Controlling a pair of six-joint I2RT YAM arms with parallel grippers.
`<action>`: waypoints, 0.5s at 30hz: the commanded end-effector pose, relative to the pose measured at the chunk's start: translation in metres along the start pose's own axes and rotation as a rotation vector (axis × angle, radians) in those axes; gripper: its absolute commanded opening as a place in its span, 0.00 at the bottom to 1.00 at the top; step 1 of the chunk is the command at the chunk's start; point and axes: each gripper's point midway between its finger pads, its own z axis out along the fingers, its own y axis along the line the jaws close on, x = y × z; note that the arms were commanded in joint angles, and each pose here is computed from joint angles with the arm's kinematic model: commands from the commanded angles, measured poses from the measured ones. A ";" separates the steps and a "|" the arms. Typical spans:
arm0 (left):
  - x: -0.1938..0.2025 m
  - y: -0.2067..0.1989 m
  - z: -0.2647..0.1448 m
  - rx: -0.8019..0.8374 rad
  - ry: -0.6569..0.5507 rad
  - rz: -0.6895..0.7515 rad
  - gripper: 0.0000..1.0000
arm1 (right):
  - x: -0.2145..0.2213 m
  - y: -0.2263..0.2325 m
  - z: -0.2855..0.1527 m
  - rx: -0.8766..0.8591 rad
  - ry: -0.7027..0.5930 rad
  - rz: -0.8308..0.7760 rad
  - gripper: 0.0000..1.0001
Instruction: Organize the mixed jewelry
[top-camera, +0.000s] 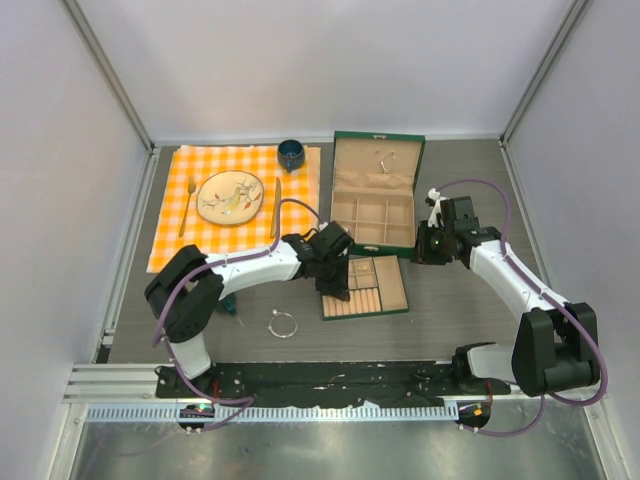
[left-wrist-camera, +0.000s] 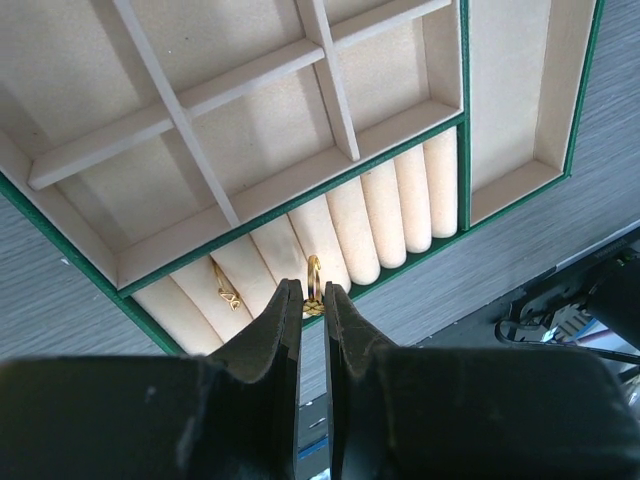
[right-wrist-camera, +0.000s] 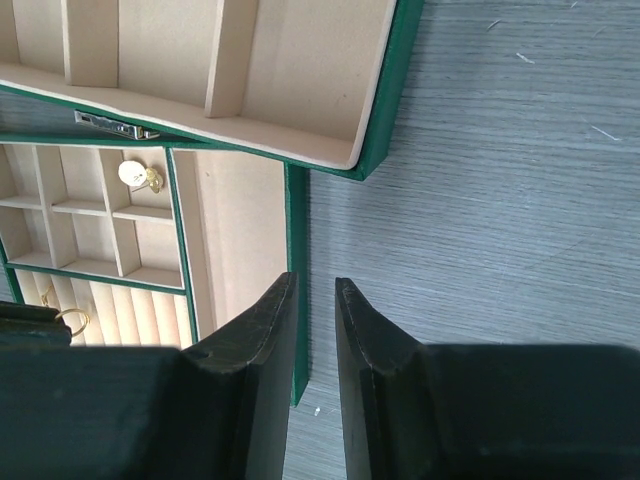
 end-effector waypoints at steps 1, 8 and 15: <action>-0.006 -0.001 -0.002 0.006 -0.021 -0.003 0.00 | -0.012 0.003 -0.002 -0.018 -0.037 -0.011 0.27; -0.004 0.002 -0.001 0.002 -0.021 -0.002 0.00 | -0.011 0.003 -0.002 -0.018 -0.036 -0.009 0.27; -0.001 0.006 0.003 -0.007 -0.015 -0.005 0.00 | -0.010 0.002 -0.001 -0.017 -0.031 -0.005 0.27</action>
